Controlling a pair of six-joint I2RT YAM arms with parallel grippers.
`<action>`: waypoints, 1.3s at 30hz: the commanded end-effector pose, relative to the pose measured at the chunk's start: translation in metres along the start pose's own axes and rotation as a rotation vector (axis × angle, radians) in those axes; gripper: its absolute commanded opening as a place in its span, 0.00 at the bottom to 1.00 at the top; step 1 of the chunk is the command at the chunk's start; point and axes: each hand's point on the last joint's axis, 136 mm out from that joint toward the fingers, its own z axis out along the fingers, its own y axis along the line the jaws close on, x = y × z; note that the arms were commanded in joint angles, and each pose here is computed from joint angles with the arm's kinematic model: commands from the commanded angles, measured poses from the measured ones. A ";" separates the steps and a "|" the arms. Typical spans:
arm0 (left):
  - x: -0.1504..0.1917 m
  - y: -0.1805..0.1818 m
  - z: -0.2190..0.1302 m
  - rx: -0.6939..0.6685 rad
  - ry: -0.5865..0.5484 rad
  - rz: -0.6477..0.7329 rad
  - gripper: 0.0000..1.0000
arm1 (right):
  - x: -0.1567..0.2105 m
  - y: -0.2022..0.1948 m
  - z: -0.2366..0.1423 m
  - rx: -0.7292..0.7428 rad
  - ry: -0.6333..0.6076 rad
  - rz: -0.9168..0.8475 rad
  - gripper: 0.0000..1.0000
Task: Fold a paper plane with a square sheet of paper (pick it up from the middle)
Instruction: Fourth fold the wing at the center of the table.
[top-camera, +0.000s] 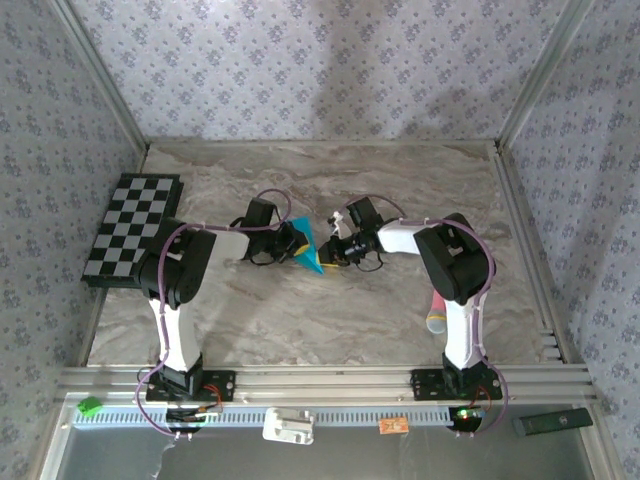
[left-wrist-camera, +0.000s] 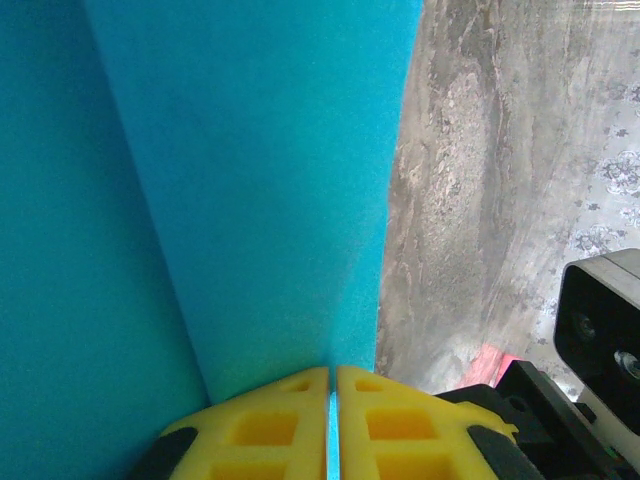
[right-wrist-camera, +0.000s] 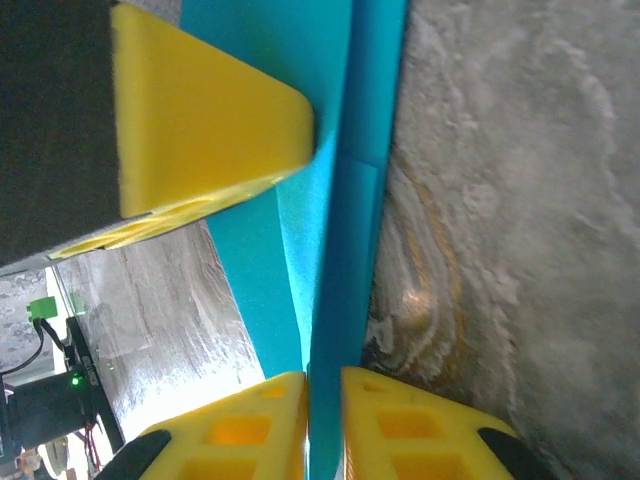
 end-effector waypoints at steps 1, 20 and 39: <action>0.000 -0.003 0.003 0.005 0.009 0.030 0.10 | 0.023 -0.020 -0.007 0.074 0.064 0.110 0.18; 0.000 -0.003 0.002 0.002 0.007 0.026 0.10 | 0.030 -0.010 -0.005 0.068 0.101 0.086 0.16; 0.001 -0.004 0.001 0.003 0.007 0.026 0.10 | -0.001 0.033 -0.014 0.079 -0.031 -0.037 0.15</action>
